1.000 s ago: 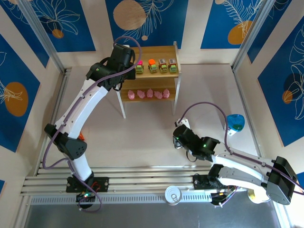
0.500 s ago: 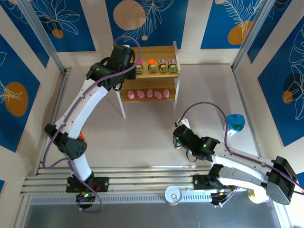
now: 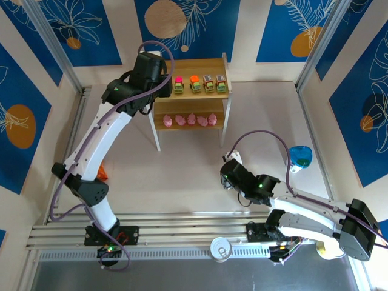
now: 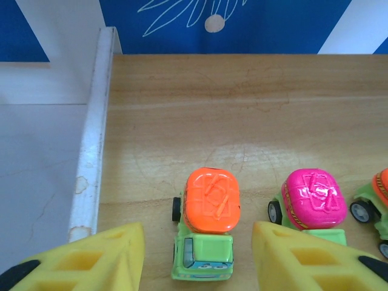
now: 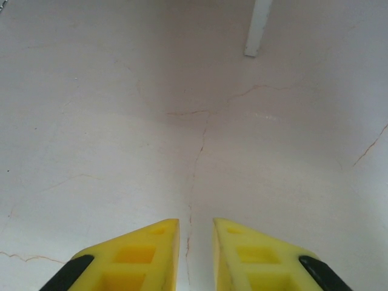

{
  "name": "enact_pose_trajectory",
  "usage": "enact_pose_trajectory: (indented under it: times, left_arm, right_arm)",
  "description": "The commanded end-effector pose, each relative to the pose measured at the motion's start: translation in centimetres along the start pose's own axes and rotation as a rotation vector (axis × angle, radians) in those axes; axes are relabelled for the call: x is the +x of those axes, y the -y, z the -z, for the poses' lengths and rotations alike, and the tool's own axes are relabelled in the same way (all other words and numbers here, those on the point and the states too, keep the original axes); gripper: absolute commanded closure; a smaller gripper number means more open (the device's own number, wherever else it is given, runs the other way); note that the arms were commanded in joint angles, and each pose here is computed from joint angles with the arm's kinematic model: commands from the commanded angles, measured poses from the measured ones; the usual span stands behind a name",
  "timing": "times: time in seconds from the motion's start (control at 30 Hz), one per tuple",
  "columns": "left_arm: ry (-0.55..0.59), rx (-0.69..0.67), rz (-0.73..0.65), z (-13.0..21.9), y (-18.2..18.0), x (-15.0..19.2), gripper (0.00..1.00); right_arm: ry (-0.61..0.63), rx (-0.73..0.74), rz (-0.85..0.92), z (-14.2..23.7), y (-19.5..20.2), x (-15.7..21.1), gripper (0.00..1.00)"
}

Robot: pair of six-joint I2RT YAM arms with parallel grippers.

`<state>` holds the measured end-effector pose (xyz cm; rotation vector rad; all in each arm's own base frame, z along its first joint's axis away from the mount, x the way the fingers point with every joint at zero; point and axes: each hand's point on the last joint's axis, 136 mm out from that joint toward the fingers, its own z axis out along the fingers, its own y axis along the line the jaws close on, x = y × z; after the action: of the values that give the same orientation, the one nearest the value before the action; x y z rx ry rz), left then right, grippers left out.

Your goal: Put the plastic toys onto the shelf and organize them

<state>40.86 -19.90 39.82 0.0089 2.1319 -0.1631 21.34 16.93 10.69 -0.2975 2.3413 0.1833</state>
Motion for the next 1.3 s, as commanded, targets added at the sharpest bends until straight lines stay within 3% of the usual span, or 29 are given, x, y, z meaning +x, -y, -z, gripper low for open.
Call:
enact_pose_trajectory:
  times: [0.0, 0.4, 0.67, 0.87, 1.13, 1.27]
  left_arm:
    - [0.062, 0.011, 0.005, 2.1, -0.6, -1.9, 0.5]
    - [0.113, 0.049, -0.028, 5.1, -0.6, -2.5, 0.4]
    - [0.131, 0.036, -0.057, 7.1, -2.5, -0.7, 0.13]
    - [0.124, 0.021, -0.087, 7.8, -4.1, 1.8, 0.0]
    - [0.094, 0.0, -0.076, 7.2, -7.0, 6.5, 0.0]
    - [0.061, -0.001, -0.052, 6.4, -8.2, 9.4, 0.0]
  right_arm:
    - [0.028, 0.004, -0.024, 0.2, 0.0, -1.0, 0.77]
    - [0.028, 0.011, -0.026, 0.2, 0.1, -1.0, 0.63]
    - [0.03, 0.016, -0.033, 0.2, 0.3, -1.0, 0.56]
    - [0.029, 0.006, -0.033, 0.2, 0.3, -1.0, 0.51]
    - [0.04, -0.044, -0.056, 0.9, 0.4, -1.7, 0.37]
    - [0.063, 0.005, -0.074, 1.7, 1.8, -2.6, 0.29]
